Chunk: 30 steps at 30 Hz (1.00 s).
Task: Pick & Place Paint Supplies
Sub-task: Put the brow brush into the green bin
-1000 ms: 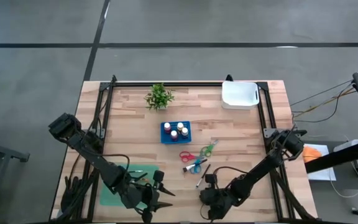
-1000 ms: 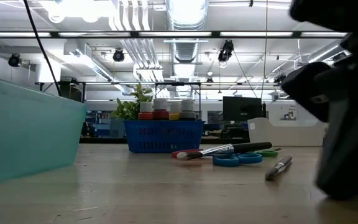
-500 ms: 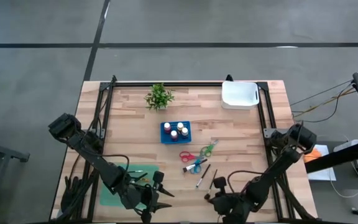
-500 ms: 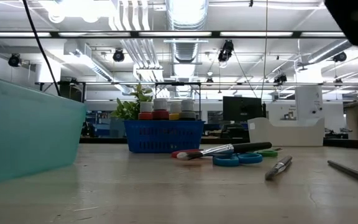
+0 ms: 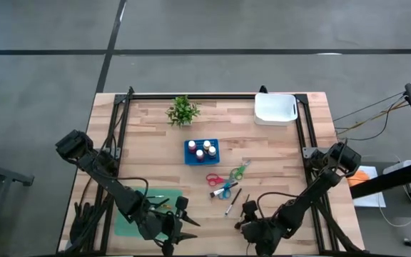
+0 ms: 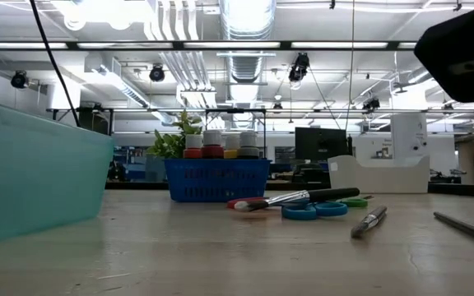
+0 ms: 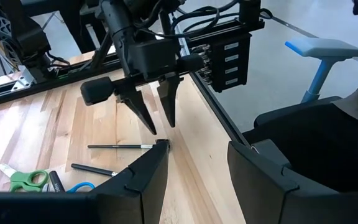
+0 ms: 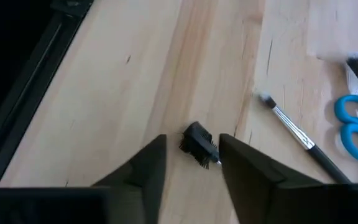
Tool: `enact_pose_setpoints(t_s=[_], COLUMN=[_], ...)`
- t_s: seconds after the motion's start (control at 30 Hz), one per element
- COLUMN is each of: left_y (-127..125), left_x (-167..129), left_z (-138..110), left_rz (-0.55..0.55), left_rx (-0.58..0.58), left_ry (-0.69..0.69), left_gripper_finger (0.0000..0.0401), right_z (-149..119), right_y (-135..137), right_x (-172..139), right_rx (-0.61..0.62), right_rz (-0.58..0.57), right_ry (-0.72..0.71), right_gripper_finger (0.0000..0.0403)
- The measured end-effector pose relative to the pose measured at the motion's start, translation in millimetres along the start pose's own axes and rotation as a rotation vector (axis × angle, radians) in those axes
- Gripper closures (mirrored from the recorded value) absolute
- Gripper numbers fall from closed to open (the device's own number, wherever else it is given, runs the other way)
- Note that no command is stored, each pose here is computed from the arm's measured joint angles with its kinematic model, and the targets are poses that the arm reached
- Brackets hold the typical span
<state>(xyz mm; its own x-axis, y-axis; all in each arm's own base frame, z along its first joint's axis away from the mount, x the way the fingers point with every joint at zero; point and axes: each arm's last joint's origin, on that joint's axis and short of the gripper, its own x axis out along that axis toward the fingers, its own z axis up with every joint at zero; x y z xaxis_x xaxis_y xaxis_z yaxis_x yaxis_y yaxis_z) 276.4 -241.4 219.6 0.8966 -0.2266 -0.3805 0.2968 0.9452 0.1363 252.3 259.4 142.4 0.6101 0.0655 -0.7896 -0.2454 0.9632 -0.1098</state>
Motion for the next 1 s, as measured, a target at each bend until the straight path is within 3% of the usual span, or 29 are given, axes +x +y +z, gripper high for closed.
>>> enact_pose_setpoints(t_s=[0.13,0.4,0.83,1.0], left_y=[0.0,-0.1,-0.2,-0.3], left_x=[0.0,0.0,0.0,0.0], left_z=[0.0,0.0,0.0,0.0], left_rz=[-0.001,-0.003,-0.005,-0.008], left_rx=[0.000,-0.004,-0.019,-0.027], left_ry=[0.000,0.000,0.001,0.001], left_gripper_finger=[0.0227,0.0227,0.0227,0.0227], right_z=[-3.5,-7.0,-24.7,-27.7], right_y=[-0.6,-8.9,-30.2,-34.3], right_x=[1.0,8.5,25.5,28.2], right_rx=[-0.027,-0.035,0.006,0.022], right_rz=[-0.003,-0.003,0.056,0.091], right_ry=[0.009,-0.012,-0.032,-0.037], right_gripper_finger=[0.0212,0.0204,0.0206,0.0252])
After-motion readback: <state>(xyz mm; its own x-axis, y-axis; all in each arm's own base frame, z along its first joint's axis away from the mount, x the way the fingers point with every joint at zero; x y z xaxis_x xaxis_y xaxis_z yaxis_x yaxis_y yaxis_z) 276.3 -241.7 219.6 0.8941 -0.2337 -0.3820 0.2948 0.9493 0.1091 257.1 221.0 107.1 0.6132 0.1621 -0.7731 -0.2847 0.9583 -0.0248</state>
